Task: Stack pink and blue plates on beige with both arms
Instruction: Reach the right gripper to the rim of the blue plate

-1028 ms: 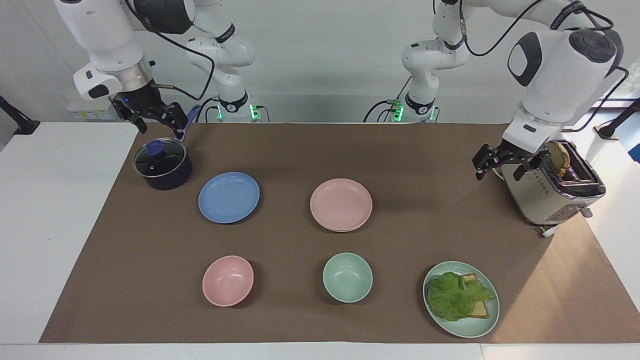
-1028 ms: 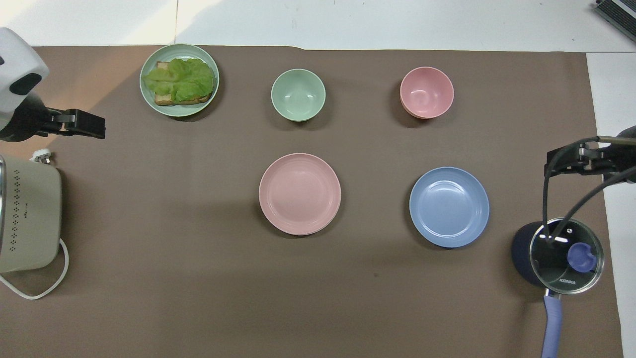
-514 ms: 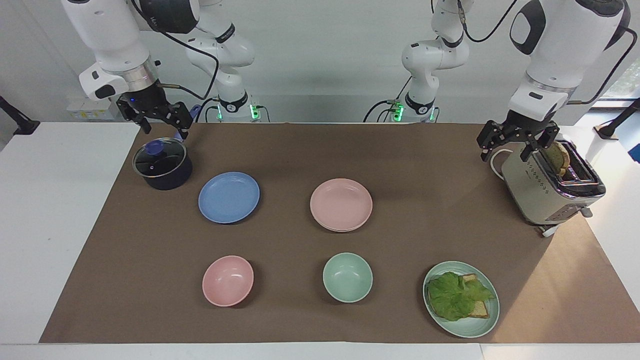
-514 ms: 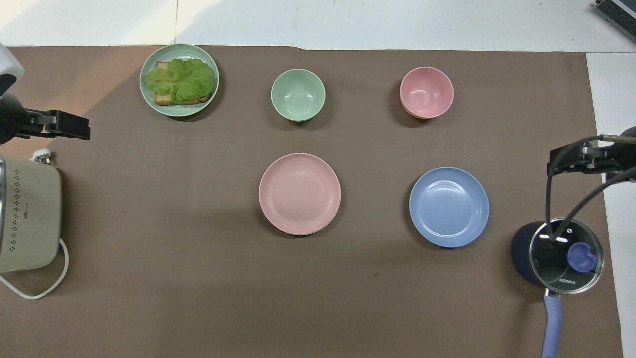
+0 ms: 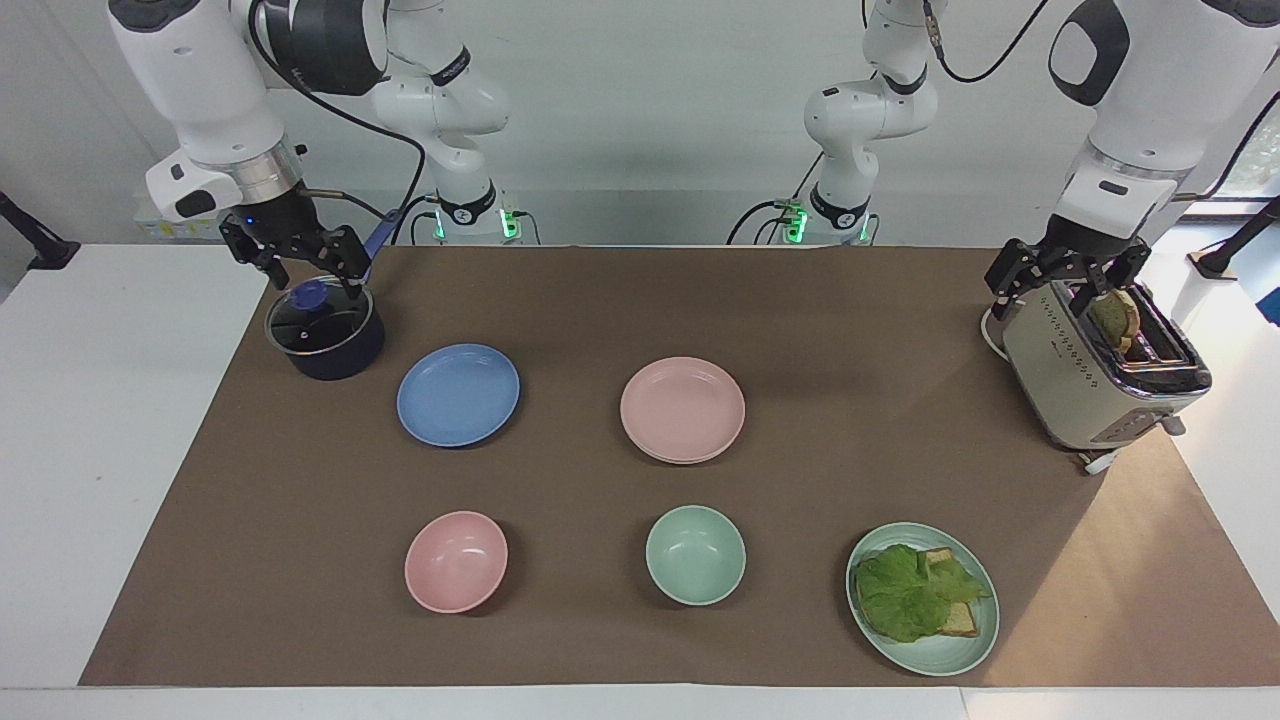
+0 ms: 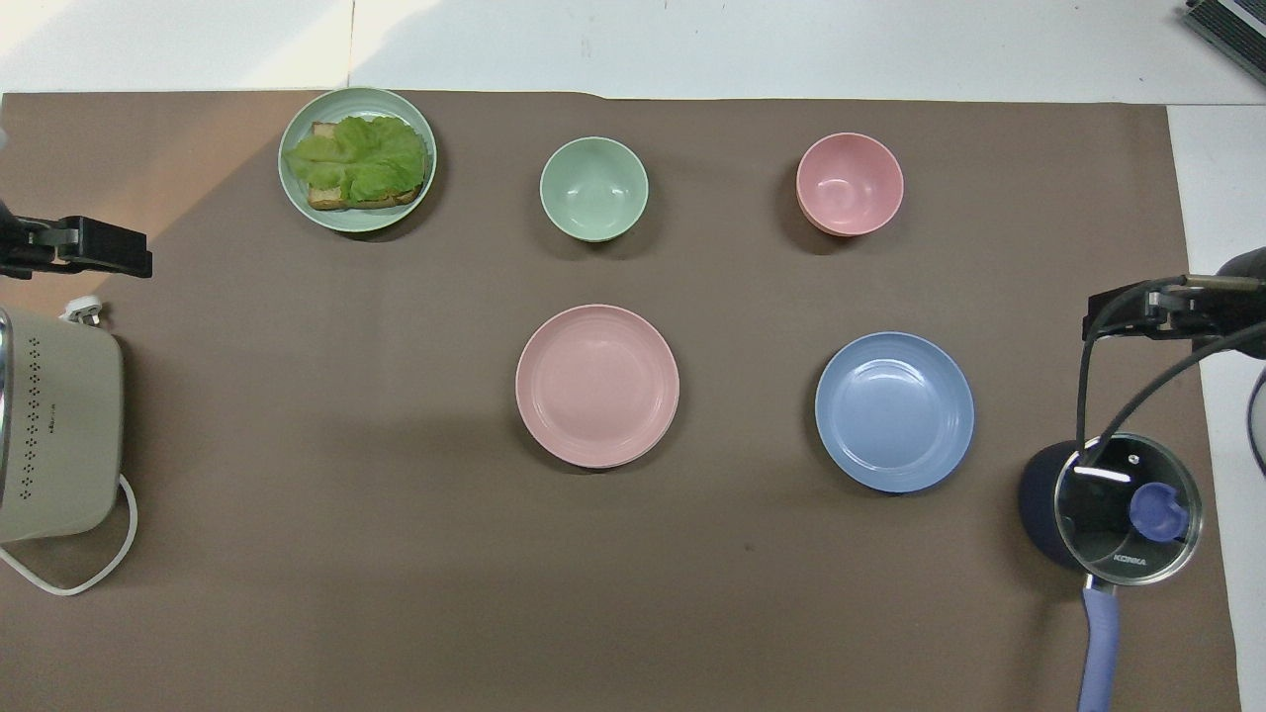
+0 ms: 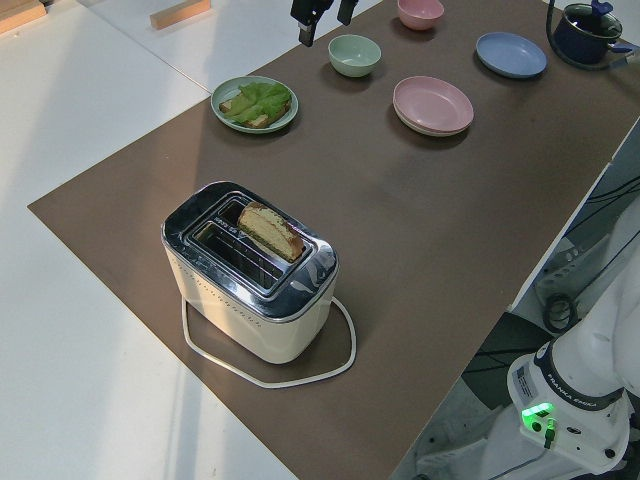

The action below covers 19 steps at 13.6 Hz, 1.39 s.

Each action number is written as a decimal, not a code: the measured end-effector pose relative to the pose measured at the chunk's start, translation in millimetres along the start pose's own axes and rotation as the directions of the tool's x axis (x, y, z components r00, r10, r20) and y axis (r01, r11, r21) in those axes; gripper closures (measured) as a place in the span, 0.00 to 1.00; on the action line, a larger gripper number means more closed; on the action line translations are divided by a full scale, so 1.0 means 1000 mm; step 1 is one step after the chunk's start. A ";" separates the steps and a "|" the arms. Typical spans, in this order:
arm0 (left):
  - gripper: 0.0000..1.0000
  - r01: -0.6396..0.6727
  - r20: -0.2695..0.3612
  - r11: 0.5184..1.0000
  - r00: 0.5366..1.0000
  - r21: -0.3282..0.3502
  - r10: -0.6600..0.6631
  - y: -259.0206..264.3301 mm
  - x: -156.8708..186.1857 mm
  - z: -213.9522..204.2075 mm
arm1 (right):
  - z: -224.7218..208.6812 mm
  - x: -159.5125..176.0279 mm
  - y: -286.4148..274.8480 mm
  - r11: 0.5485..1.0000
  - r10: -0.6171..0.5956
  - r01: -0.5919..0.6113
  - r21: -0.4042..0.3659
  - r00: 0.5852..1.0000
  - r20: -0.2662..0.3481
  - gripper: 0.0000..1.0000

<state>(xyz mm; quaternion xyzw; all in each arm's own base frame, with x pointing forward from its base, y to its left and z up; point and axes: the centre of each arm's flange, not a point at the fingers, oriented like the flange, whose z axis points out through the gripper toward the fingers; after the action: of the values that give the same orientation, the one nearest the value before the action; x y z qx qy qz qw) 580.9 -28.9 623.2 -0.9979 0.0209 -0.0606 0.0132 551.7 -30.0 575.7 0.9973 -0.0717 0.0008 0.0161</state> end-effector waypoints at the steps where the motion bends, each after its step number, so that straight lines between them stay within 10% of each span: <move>1: 0.00 0.000 0.000 1.000 1.000 0.000 0.000 0.000 0.000 0.000 | 0.013 0.000 0.000 1.000 -0.010 0.010 0.004 1.000 0.007 0.00; 19: 0.00 0.008 0.003 1.000 1.000 0.008 -0.008 -0.004 0.000 0.001 | 0.231 -0.038 0.021 0.982 0.030 -0.026 0.187 0.999 -0.022 0.17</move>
<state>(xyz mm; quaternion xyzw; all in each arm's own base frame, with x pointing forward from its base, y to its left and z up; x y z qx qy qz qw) 581.1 -25.0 622.5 -0.9979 0.0169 -0.0595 0.0169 511.3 -52.8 345.7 0.9932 -0.0851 0.0199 -0.0766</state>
